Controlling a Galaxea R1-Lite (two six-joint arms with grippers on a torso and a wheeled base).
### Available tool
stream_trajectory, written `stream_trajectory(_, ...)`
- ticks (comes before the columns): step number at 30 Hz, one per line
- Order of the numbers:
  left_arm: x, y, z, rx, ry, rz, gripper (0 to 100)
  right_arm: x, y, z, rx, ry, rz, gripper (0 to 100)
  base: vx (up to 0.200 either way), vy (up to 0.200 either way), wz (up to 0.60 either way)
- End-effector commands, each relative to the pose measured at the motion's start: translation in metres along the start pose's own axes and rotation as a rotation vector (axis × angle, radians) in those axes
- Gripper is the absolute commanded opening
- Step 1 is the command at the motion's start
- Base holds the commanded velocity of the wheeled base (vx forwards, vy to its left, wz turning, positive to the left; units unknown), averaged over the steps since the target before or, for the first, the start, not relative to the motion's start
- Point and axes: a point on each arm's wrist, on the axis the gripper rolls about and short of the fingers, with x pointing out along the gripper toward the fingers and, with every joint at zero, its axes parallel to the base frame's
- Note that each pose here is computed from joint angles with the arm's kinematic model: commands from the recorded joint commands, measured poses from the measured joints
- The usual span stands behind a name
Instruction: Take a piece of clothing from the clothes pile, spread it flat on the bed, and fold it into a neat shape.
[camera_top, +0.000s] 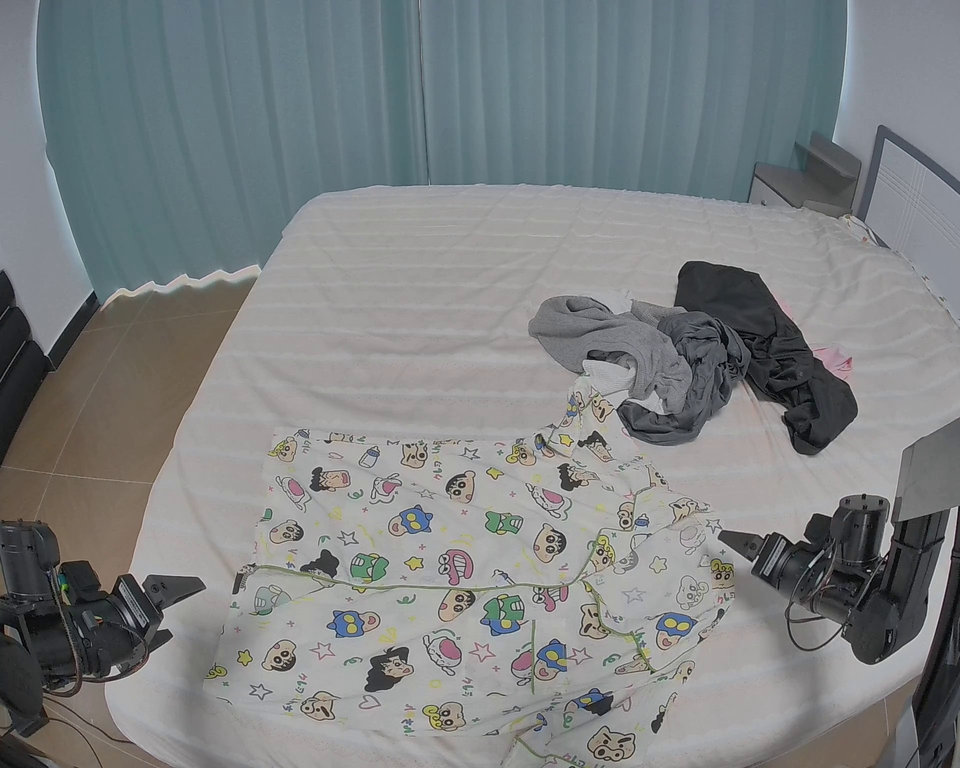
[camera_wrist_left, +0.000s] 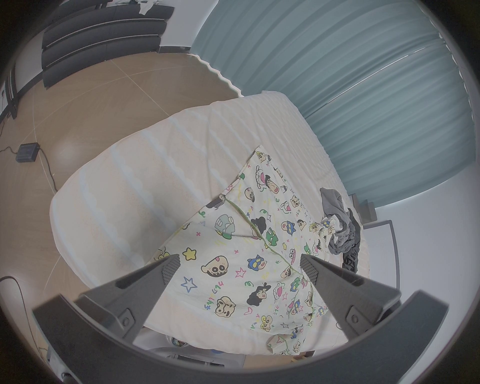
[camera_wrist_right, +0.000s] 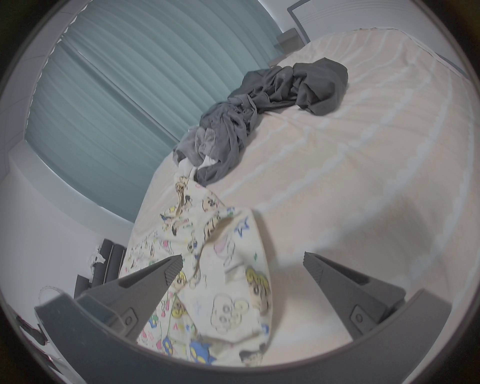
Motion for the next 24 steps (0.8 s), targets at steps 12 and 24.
stream_trajectory(12,-0.007,-0.002,-0.003,0.015,-0.021,-0.025,100,-0.048,0.052,-0.043,-0.122,0.143,0.145,100,-0.2,0.0,0.0)
stream_trajectory(24,-0.008,-0.001,-0.005,0.015,-0.019,-0.023,100,-0.049,0.075,-0.084,-0.231,0.259,0.177,100,-0.15,0.0,0.0)
